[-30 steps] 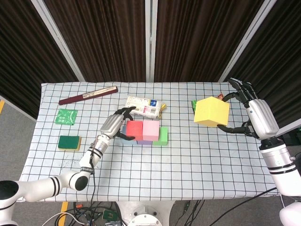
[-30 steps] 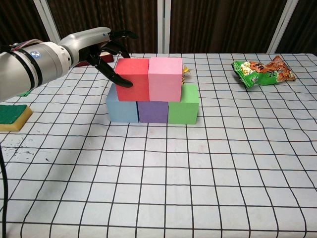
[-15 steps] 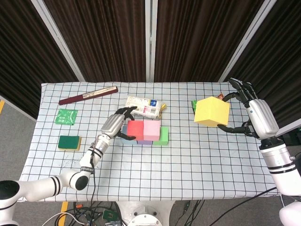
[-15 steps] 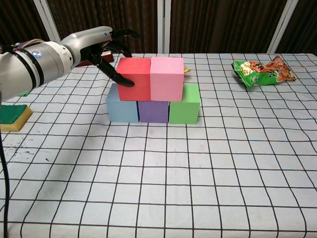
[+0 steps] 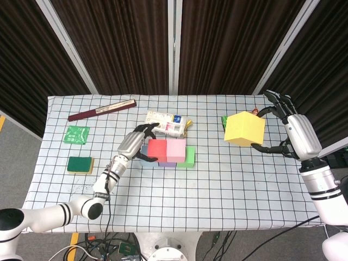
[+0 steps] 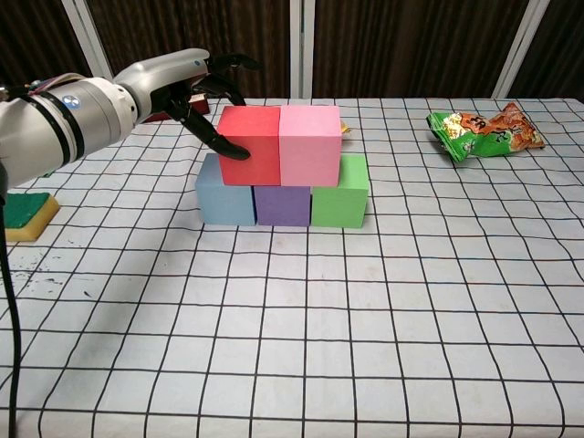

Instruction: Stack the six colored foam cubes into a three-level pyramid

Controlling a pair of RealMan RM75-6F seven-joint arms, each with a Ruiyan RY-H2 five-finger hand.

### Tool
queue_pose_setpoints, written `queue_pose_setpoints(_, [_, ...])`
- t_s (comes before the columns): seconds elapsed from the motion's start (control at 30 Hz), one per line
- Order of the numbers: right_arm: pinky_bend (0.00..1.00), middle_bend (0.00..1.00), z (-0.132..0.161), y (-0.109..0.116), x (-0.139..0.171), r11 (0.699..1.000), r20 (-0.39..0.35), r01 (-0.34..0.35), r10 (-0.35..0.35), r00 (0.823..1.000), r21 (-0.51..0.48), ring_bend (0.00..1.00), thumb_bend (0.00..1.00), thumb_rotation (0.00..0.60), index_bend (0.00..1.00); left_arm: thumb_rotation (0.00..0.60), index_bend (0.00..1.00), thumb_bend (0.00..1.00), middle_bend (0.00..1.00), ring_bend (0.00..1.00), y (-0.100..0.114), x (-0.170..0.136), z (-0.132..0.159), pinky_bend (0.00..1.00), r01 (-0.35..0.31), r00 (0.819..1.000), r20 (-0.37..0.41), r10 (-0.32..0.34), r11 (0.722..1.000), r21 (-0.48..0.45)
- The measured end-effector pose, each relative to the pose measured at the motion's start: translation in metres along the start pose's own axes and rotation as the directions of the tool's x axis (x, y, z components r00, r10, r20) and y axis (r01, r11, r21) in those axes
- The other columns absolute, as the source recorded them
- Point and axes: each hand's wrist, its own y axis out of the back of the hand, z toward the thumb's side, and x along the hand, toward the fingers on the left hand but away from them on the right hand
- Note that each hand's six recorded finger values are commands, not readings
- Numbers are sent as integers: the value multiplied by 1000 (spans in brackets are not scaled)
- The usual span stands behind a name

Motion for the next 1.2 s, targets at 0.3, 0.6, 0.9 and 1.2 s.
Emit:
queue_pose_setpoints(0.3, [0,635,0,-1,0,1000,-1,-3,3,1000,-3,123,175,600,0,600,80,0,326,83,0,0,-3,67,1,1000,-5,-1,1000,-7])
queue_pose_setpoints(0.6, [0,636,1,-2,-1,1000,-4,-7,7,1000,-5,123,176,600,0,600,68,0,229,54,1,-3,-4,60,0,1000,-4,0,1000,-21])
queue_pose_setpoints(0.9, [0,637,5,-3,-2,1000,-9,-7,7,1000,-5,123,176,600,0,600,57,0,175,30,11,-15,-19,55,-24,999,-30,24,1000,1])
queue_pose_setpoints(1.2, [0,639,9,-6,-4,1000,-15,-15,15,1000,-4,123,176,600,0,600,46,0,153,15,16,-34,-68,52,-32,990,-136,42,997,76])
